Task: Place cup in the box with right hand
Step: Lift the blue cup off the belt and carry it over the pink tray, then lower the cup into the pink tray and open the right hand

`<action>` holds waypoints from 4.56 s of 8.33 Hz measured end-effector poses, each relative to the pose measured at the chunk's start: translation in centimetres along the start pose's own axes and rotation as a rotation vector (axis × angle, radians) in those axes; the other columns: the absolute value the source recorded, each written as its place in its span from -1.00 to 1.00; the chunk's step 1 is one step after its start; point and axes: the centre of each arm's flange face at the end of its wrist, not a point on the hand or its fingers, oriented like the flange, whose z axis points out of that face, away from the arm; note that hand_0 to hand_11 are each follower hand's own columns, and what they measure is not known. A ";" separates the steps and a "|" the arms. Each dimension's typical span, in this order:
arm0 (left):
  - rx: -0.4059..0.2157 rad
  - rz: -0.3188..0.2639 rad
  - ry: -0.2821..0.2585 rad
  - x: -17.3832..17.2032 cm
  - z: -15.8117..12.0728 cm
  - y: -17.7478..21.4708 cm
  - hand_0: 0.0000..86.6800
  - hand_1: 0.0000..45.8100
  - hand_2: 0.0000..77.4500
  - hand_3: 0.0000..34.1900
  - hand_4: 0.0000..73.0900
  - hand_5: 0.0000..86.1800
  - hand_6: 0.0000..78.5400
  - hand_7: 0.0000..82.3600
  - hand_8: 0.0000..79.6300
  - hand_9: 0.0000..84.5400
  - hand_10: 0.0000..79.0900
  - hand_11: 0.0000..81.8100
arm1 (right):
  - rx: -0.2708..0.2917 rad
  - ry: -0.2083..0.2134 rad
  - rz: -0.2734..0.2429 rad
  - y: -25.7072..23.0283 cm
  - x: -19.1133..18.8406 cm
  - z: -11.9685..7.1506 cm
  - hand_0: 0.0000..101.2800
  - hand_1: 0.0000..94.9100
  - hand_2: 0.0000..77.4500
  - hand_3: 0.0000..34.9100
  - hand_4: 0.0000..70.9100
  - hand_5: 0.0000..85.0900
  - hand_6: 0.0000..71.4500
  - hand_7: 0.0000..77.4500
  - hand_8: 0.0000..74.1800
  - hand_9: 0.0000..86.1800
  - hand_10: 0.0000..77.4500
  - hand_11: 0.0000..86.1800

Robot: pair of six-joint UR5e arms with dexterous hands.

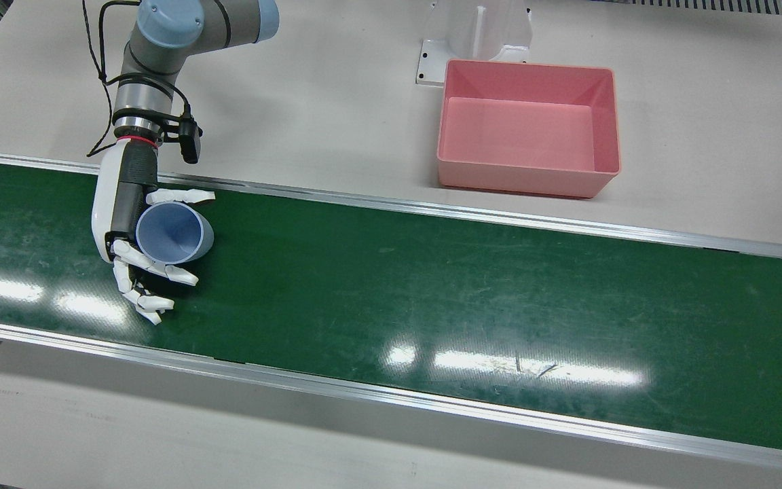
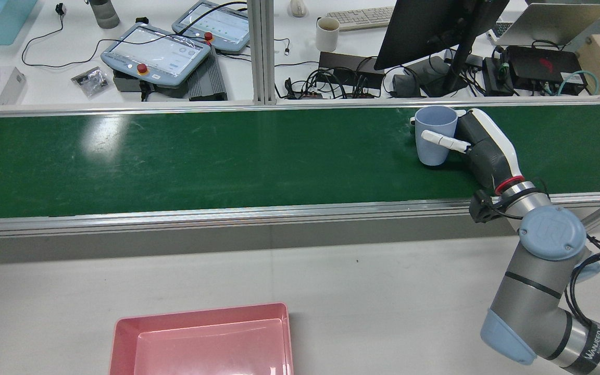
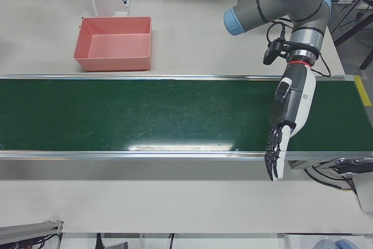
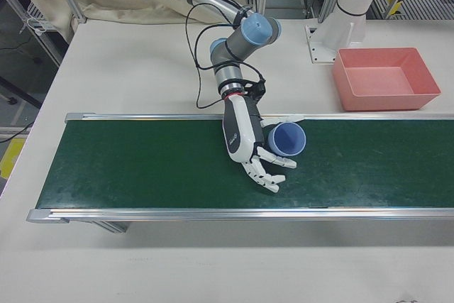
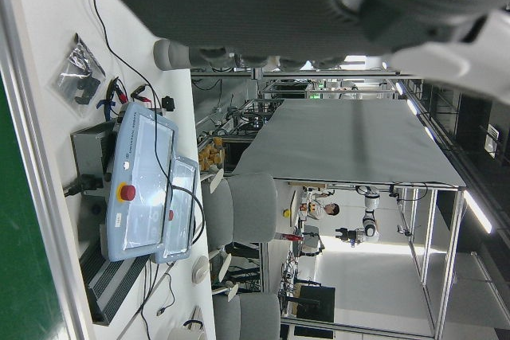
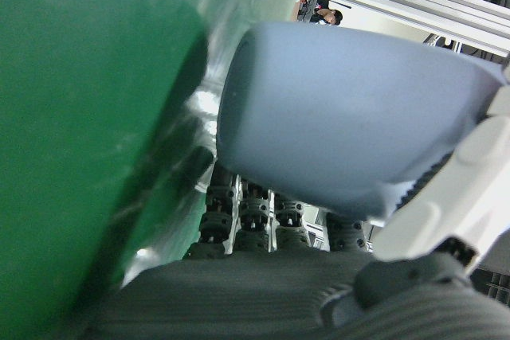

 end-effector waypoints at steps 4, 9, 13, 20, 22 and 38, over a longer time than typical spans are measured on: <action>0.000 0.000 -0.001 0.0 0.0 0.0 -1.00 -0.98 -0.99 -1.00 -1.00 -1.00 -1.00 -1.00 -1.00 -1.00 -1.00 -1.00 | -0.060 -0.081 0.067 3.0 -4.9 0.4 -0.13 -0.75 -0.75 -1.00 0.03 -0.60 0.25 0.76 0.43 0.29 0.14 0.32; 0.000 0.000 0.000 0.0 0.0 0.0 -1.00 -0.98 -0.99 -1.00 -1.00 -1.00 -1.00 -1.00 -1.00 -1.00 -1.00 -1.00 | -0.294 -0.088 0.018 16.1 -4.8 -2.2 -0.16 -0.87 -0.38 -1.00 0.05 -0.63 0.18 0.80 0.88 0.63 0.61 0.63; 0.000 0.000 0.001 0.0 0.0 0.0 -1.00 -0.98 -1.00 -1.00 -1.00 -1.00 -1.00 -1.00 -1.00 -1.00 -1.00 -1.00 | -0.476 0.029 -0.039 26.3 5.4 -7.7 -0.20 -0.87 -0.38 -1.00 0.05 -0.63 0.10 0.82 0.88 0.63 0.52 0.63; 0.000 0.000 0.000 0.0 0.0 0.0 -1.00 -0.98 -1.00 -1.00 -1.00 -1.00 -1.00 -1.00 -1.00 -1.00 -1.00 -1.00 | -0.600 0.150 -0.142 30.7 12.8 -14.7 -0.22 -0.87 -0.38 -1.00 0.08 -0.65 0.11 0.82 0.88 0.62 0.69 0.63; 0.000 0.000 0.001 0.0 0.0 0.0 -1.00 -0.98 -1.00 -1.00 -1.00 -1.00 -1.00 -1.00 -1.00 -1.00 -1.00 -1.00 | -0.608 0.157 -0.136 30.9 13.1 -15.2 -0.25 -0.87 -0.38 -1.00 0.08 -0.65 -0.10 0.82 0.71 0.62 0.51 0.62; 0.000 0.000 0.000 0.0 0.0 0.0 -1.00 -0.98 -0.99 -1.00 -1.00 -1.00 -1.00 -1.00 -1.00 -1.00 -1.00 -1.00 | -0.611 0.169 -0.143 29.9 14.0 -15.8 -0.18 -0.99 -0.51 -1.00 0.28 -1.00 -0.80 -0.28 -0.99 -0.89 -0.86 -0.82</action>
